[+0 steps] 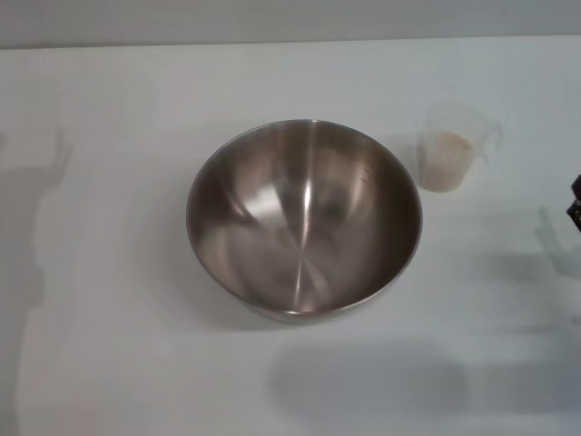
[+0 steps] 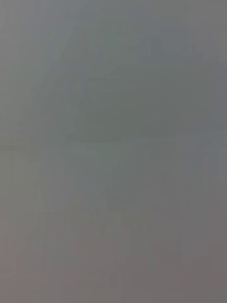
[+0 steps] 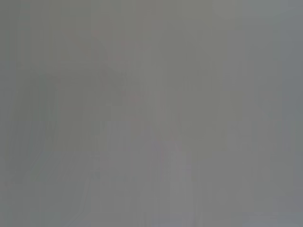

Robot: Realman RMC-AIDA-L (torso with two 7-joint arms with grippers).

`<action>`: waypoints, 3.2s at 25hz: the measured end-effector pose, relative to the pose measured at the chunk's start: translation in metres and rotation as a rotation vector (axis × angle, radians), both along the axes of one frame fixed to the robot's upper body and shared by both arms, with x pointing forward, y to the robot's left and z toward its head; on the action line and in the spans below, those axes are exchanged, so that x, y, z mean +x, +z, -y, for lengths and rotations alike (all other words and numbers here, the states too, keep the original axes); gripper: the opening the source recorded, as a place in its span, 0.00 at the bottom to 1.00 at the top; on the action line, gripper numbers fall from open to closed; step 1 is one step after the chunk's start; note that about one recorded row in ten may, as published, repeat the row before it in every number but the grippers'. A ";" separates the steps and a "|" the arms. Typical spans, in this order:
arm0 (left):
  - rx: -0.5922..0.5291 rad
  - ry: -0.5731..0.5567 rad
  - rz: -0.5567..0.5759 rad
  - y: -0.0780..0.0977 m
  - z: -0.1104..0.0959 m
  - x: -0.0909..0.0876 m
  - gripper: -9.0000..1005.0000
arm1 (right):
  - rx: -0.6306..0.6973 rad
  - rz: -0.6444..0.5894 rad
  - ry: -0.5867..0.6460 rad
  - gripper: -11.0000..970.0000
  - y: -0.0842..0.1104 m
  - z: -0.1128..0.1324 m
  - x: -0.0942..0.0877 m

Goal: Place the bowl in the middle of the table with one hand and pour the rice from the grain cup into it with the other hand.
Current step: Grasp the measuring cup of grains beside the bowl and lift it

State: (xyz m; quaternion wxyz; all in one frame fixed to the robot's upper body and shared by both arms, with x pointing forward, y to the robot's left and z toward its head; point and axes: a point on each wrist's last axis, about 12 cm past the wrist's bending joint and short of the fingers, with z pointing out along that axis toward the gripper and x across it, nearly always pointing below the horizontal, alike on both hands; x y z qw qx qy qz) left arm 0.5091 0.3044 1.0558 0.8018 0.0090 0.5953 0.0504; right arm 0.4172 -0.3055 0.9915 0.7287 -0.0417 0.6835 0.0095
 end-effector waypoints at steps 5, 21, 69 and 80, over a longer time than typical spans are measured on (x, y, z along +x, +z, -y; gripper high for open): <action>-0.022 0.024 -0.067 -0.012 -0.010 -0.007 0.83 | -0.004 -0.089 0.001 0.86 -0.006 -0.003 0.025; -0.070 0.028 -0.136 -0.026 -0.016 -0.016 0.83 | -0.035 -0.172 0.048 0.86 -0.005 -0.015 0.070; -0.064 0.032 -0.164 -0.031 -0.018 -0.022 0.83 | -0.078 -0.191 0.098 0.86 0.008 -0.029 0.113; -0.062 0.033 -0.169 -0.032 -0.019 -0.022 0.83 | -0.089 -0.211 0.104 0.80 0.008 -0.031 0.119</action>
